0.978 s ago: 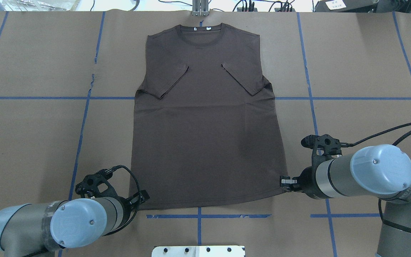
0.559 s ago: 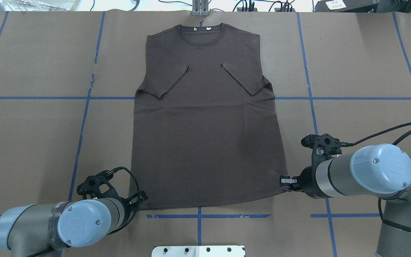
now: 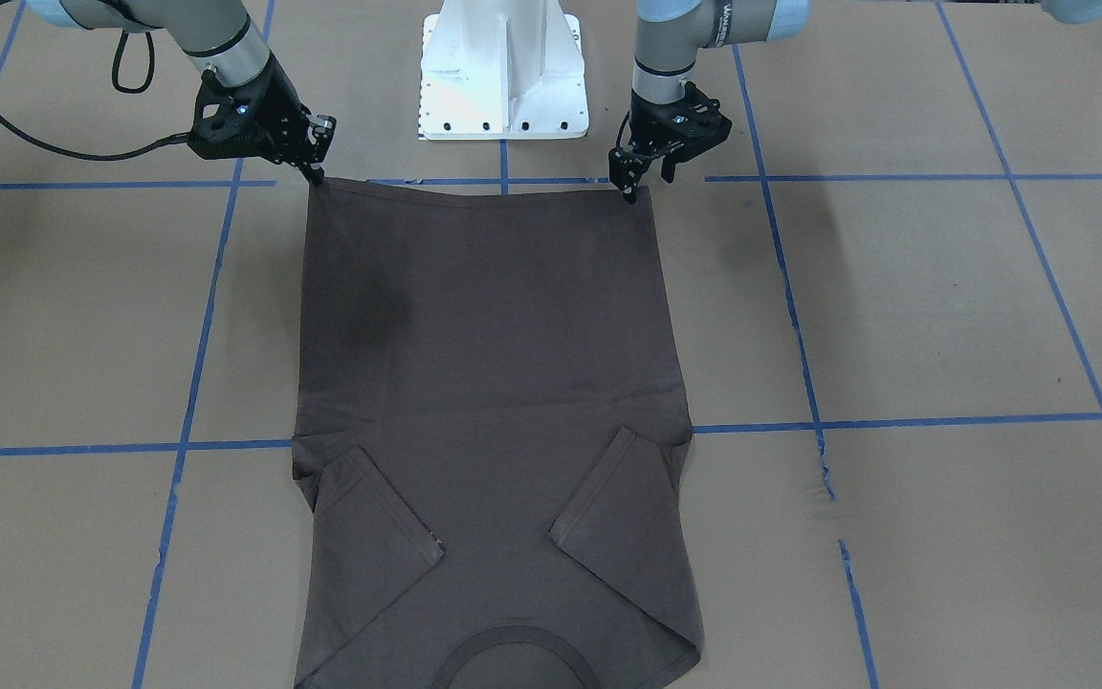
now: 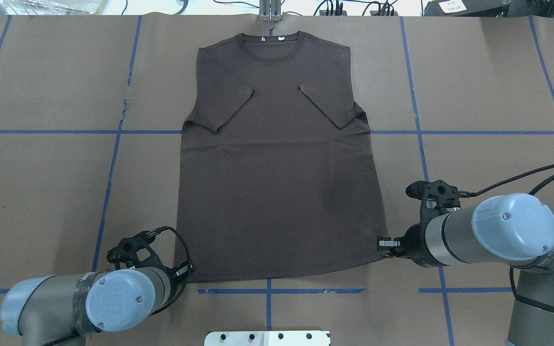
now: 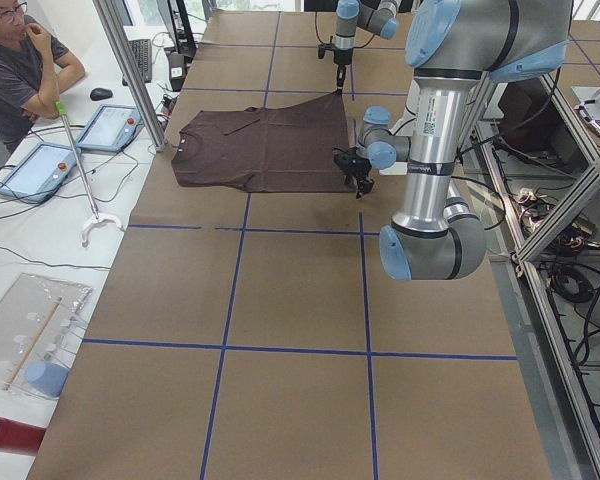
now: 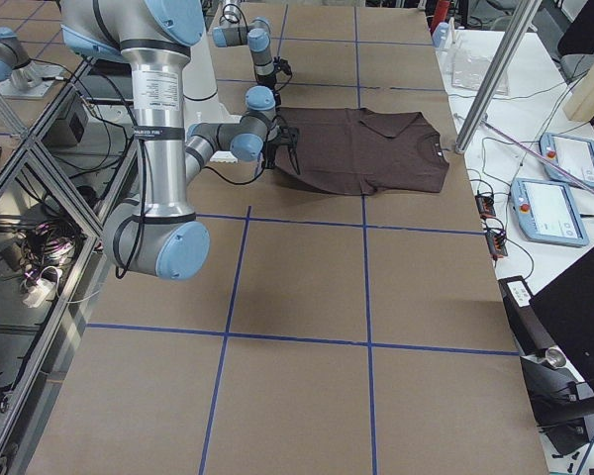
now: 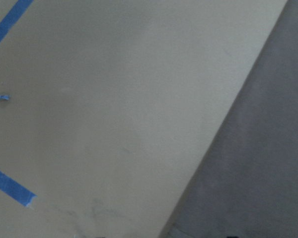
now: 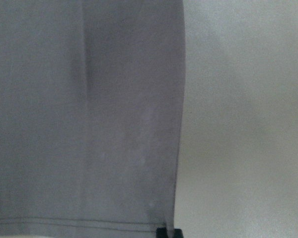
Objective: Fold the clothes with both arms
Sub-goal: 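Lower the left gripper to the other hem corner and grasp both corners, then lift both hem corners and carry them toward the collar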
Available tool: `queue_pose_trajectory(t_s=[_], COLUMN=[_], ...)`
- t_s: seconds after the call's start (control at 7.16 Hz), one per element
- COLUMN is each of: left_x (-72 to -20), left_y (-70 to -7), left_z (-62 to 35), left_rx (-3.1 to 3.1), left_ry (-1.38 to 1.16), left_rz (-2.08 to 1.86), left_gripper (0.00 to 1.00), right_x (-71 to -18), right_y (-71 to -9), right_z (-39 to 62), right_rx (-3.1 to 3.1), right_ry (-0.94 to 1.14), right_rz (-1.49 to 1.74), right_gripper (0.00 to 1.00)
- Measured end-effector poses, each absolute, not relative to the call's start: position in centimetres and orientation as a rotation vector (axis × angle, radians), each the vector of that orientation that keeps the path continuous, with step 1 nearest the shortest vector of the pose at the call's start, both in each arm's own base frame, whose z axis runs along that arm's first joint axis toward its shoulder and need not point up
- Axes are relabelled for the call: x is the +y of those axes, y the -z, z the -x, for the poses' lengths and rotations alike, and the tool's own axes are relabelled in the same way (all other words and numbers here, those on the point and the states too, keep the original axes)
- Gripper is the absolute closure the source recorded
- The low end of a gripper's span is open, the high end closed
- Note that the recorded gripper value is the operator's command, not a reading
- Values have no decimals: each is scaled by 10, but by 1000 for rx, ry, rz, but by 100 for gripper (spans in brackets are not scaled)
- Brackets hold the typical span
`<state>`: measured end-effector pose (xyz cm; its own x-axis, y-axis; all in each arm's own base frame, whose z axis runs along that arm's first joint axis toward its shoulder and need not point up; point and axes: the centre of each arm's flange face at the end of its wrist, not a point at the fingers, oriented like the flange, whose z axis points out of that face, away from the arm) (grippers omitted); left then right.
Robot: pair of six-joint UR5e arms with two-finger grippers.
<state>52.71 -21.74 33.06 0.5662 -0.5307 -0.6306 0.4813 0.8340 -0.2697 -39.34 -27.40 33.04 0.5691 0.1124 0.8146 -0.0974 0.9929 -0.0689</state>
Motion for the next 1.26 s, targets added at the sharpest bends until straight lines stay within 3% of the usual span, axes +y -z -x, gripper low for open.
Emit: queue_pose_trajectory(t_s=[0.28,0.56,1.26], left_x=[-216,-216,-217], left_y=[-330,-327,-320], left_z=[-528,-529,-530], left_rx=[765,770,773], left_ry=[592,591,590], left_rz=[72,75,75], left_gripper=[42,97,100], right_x=[-274,-275,-282], right_y=[-330,-332,-335], right_z=[393,391,384], right_rx=[-958,-956,-953], right_ry=[-124,-126,-136], right_rz=[17,20,40], right_gripper=[100,100,100])
